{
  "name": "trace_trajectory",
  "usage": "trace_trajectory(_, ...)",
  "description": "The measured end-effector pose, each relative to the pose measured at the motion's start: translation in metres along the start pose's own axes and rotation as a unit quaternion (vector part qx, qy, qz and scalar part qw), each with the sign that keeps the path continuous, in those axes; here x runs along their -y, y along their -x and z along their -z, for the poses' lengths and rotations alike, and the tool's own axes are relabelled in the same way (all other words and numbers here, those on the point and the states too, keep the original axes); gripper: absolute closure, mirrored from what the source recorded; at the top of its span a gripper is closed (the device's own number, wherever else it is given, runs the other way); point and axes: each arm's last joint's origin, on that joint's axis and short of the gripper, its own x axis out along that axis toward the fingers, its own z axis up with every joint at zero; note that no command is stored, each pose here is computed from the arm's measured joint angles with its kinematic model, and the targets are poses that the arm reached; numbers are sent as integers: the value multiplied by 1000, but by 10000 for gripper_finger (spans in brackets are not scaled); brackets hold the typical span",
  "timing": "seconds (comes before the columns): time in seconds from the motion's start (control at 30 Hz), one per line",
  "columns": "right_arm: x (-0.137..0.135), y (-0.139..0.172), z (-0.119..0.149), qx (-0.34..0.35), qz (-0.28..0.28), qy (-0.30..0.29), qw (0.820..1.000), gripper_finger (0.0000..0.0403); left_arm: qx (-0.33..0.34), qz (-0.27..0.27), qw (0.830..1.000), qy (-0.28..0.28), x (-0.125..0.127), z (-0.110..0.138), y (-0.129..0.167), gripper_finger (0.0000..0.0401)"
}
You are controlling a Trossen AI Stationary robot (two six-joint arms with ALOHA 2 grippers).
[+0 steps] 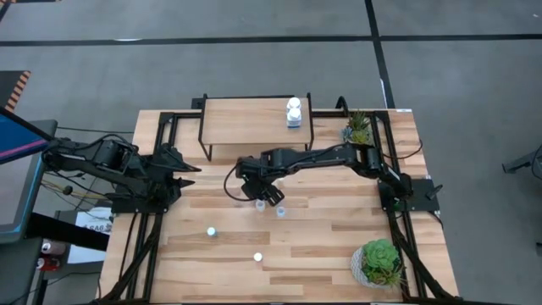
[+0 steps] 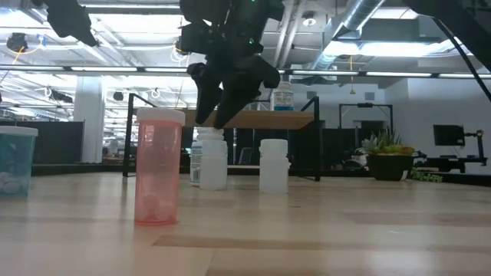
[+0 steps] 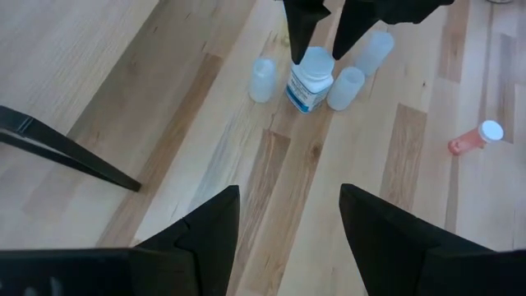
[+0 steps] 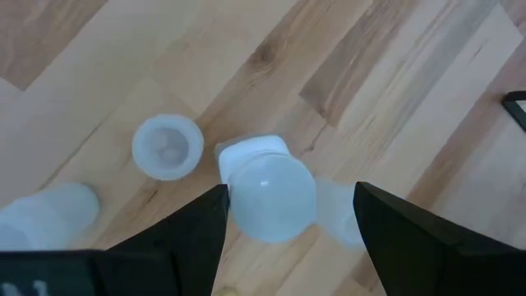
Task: Pick and place medicine bottles onto shelf by color
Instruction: Put the white big pill bottle on the shelf aligned with the other white big pill bottles
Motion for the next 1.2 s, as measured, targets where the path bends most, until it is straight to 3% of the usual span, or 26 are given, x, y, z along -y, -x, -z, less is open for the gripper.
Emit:
trace_trajectory(0.37,-5,-31,4,-26,-22,8,999,117,5,2,1000,2,0,-1,0,205)
trace_trajectory(0.6,-3,-32,4,-21,-17,6,1000,118,4,2,1000,7,0,-1,0,205)
trace_trajectory(0.73,-4,-32,4,-24,-18,-20,999,136,4,1,1000,7,0,-1,0,205)
trace_trajectory(0.97,-5,-31,6,-34,-24,-87,995,237,4,1,1000,7,0,-1,0,205)
trace_trajectory(1.2,-4,-5,8,-69,-42,-173,982,239,4,1,1000,7,0,-1,0,205)
